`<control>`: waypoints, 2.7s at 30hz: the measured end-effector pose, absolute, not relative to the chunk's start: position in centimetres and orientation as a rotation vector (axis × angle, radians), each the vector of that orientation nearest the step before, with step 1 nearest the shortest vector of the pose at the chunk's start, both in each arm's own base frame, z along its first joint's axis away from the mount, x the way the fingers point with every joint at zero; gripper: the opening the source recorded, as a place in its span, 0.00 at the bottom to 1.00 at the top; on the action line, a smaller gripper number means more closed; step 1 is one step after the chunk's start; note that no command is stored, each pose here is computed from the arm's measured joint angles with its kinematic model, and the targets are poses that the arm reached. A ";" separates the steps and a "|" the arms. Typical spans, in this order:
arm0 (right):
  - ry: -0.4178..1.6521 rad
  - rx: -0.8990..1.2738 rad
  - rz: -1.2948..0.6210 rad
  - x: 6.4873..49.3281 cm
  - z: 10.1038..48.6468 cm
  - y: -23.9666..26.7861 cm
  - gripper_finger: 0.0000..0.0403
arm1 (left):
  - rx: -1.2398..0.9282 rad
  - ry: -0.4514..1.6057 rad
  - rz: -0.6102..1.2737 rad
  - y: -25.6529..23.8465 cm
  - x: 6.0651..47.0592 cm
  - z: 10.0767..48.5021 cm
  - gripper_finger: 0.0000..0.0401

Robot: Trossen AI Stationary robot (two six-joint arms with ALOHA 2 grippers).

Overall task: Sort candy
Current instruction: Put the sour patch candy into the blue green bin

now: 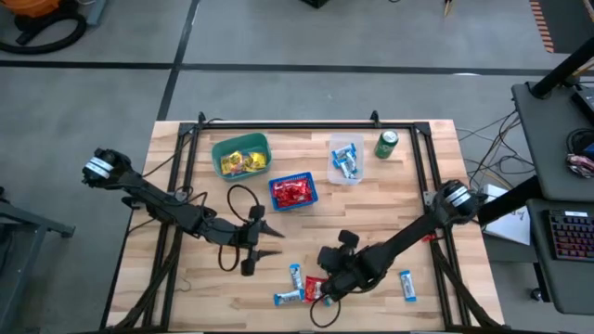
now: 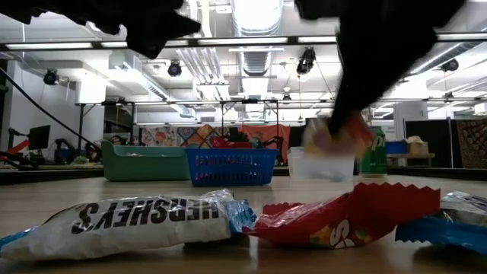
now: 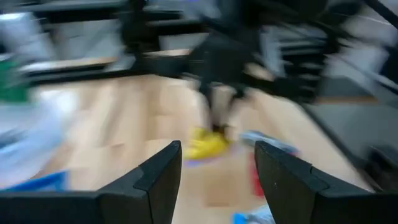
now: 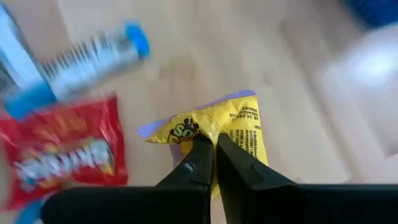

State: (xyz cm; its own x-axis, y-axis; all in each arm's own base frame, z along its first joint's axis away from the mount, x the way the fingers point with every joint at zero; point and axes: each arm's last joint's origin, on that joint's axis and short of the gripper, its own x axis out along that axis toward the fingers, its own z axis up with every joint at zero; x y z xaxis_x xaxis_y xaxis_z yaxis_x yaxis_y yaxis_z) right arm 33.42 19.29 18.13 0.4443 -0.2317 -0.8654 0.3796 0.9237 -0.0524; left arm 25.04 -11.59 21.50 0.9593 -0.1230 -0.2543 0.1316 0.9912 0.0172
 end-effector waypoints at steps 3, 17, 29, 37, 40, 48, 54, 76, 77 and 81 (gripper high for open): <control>0.956 0.211 -0.378 33.1 19.6 18.6 0.02 | 0.095 0.244 -0.320 -12.2 25.0 21.5 0.47; 0.419 0.673 0.023 32.8 21.9 15.0 0.02 | 0.248 0.128 -0.307 -13.1 26.9 19.6 0.47; 0.371 0.712 0.058 32.6 21.0 14.0 0.02 | 0.234 0.155 -0.203 -13.8 29.0 18.1 0.47; 0.362 0.697 0.113 32.9 21.6 14.3 0.02 | 0.269 0.179 -0.201 -14.6 30.6 17.2 0.44; 0.362 0.676 0.115 32.9 21.6 14.3 0.02 | 0.290 0.184 -0.204 -14.7 30.6 17.3 0.37; 0.372 0.651 0.093 32.9 21.4 14.1 0.02 | 0.276 0.204 -0.203 -14.6 30.4 17.5 0.03; 0.369 0.609 0.034 32.9 21.3 13.8 0.02 | 0.265 0.233 -0.201 -14.5 30.3 17.3 0.01; 0.195 0.145 -0.186 35.0 24.3 13.6 0.46 | 0.043 0.132 0.035 -10.1 22.4 20.2 0.00; 0.194 0.124 -0.191 35.5 24.3 13.6 0.48 | 0.030 0.136 0.035 -10.1 22.4 20.2 0.00; 0.188 0.072 -0.199 37.4 24.4 13.8 0.50 | -0.005 0.133 0.041 -10.1 22.5 20.0 0.00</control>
